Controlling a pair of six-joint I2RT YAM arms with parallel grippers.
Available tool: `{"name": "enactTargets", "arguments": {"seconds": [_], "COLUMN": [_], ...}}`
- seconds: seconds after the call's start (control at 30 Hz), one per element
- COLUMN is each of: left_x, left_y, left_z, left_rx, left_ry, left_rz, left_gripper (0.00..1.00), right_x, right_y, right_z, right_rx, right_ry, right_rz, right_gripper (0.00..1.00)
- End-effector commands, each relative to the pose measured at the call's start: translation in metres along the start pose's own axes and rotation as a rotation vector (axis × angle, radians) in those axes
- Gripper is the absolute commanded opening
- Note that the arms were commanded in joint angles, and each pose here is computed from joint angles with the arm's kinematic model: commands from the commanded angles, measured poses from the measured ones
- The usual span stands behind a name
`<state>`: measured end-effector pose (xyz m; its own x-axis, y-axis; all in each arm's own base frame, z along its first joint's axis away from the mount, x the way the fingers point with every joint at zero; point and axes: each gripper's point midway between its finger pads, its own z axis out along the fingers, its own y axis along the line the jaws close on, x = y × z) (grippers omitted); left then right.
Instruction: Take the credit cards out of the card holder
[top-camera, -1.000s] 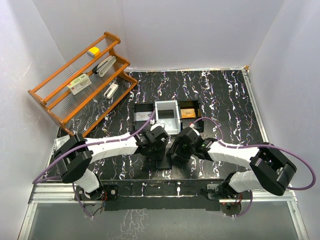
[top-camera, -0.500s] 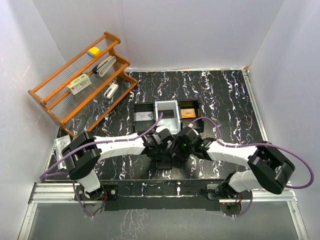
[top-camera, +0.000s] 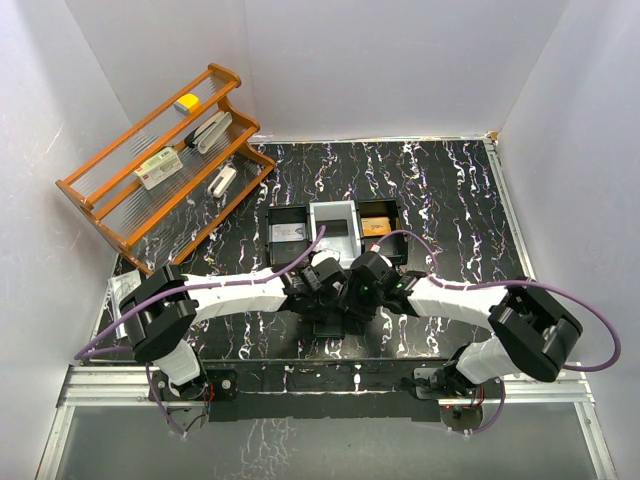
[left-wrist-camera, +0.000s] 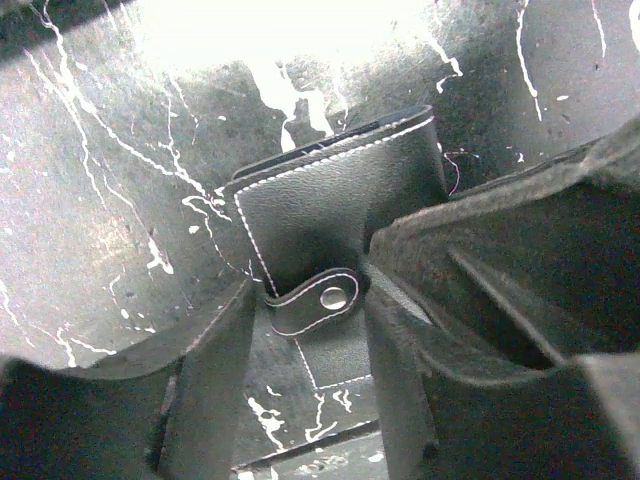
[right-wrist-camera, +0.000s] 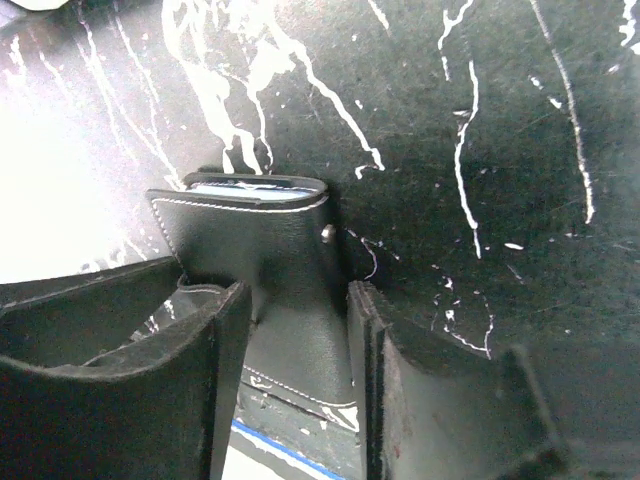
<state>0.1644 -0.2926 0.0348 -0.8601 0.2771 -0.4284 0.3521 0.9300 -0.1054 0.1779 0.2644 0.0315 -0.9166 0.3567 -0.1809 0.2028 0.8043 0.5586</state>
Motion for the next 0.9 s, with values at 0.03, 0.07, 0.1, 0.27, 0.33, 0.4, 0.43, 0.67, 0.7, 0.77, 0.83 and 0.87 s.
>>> {"name": "enactTargets", "arguments": {"seconds": [0.03, 0.07, 0.1, 0.27, 0.33, 0.4, 0.43, 0.67, 0.7, 0.77, 0.83, 0.87], "left_x": [-0.006, -0.008, -0.009, -0.019, -0.021, -0.024, -0.024, -0.016, -0.015, -0.013, -0.011, -0.01], "left_y": [0.011, 0.015, 0.015, 0.011, 0.009, 0.004, 0.002, 0.0, 0.001, 0.004, 0.006, 0.006], "left_z": [-0.014, -0.015, -0.017, -0.018, -0.017, -0.016, -0.015, -0.006, -0.005, -0.004, -0.002, -0.001], "left_rx": [-0.049, -0.065, -0.069, -0.071, -0.078, -0.071, -0.066, -0.076, -0.084, -0.096, -0.101, -0.102], "left_ry": [-0.041, -0.049, -0.055, -0.07, -0.069, -0.074, -0.077, -0.035, -0.031, -0.024, -0.018, -0.013], "left_rz": [0.0, 0.0, 0.0, 0.03, 0.047, 0.063, 0.072, 0.131, 0.136, 0.145, 0.158, 0.164], "left_gripper": [0.59, 0.63, 0.64, 0.61, 0.57, 0.56, 0.56, 0.43, 0.4, 0.36, 0.34, 0.35], "right_x": [-0.007, -0.007, -0.007, -0.003, -0.002, -0.001, -0.001, 0.002, 0.002, 0.001, 0.001, 0.001], "right_y": [-0.026, -0.025, -0.024, -0.011, -0.007, -0.004, -0.002, 0.002, 0.002, 0.002, 0.001, 0.001], "right_z": [0.003, 0.003, 0.004, 0.003, 0.003, 0.003, 0.003, 0.003, 0.003, 0.003, 0.002, 0.003], "right_rx": [0.139, 0.134, 0.124, 0.043, 0.019, -0.007, -0.016, -0.052, -0.057, -0.062, -0.063, -0.062], "right_ry": [-0.036, -0.034, -0.033, -0.019, -0.019, -0.016, -0.016, 0.0, 0.002, 0.001, 0.002, 0.002], "right_rz": [-0.065, -0.067, -0.069, -0.053, -0.038, -0.031, -0.025, -0.001, 0.003, 0.01, 0.015, 0.016], "right_gripper": [0.32, 0.26, 0.25, 0.23, 0.21, 0.18, 0.18, 0.14, 0.14, 0.13, 0.13, 0.13]}}
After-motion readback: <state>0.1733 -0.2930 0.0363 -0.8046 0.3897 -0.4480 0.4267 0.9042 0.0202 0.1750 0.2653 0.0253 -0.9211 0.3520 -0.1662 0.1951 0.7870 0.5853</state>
